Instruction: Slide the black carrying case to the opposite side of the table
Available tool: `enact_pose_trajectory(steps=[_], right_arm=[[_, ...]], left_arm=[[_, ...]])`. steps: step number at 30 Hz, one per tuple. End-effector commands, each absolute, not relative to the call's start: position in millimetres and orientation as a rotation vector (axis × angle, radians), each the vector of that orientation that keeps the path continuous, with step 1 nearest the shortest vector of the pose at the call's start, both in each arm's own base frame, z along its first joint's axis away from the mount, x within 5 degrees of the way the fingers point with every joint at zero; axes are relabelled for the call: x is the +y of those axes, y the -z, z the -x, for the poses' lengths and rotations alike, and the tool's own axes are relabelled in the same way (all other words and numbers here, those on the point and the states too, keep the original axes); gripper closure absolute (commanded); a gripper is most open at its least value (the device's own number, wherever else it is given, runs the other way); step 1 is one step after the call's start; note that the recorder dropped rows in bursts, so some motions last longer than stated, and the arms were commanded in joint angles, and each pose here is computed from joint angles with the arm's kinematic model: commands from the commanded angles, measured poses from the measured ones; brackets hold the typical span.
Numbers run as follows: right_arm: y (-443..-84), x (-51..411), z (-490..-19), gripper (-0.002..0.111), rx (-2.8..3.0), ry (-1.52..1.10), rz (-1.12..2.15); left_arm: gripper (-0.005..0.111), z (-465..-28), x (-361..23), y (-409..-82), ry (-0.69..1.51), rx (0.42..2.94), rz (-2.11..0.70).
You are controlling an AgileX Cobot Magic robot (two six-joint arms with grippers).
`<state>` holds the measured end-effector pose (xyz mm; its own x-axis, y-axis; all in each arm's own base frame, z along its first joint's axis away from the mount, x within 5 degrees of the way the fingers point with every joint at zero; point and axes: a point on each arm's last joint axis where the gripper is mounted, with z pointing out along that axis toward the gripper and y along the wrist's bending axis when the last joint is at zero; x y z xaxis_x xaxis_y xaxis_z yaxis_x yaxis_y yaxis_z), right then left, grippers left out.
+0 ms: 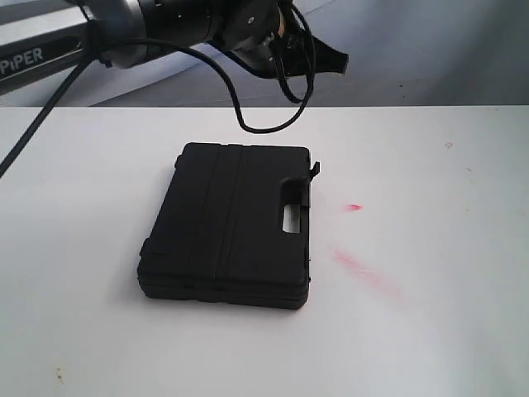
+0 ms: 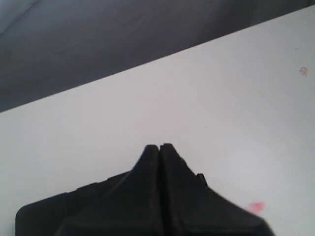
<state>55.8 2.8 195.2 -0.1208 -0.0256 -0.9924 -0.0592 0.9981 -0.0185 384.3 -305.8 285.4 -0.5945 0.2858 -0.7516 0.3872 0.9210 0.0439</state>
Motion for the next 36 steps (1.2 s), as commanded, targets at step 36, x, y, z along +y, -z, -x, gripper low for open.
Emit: enact_pose_trajectory(steps=[36], right_arm=[[-193.8,2.6,-55.7,0.108,1.696,-0.031,0.052]], left_arm=[[0.107,-213.3,-21.3,-344.7,0.014,1.823,-0.146]])
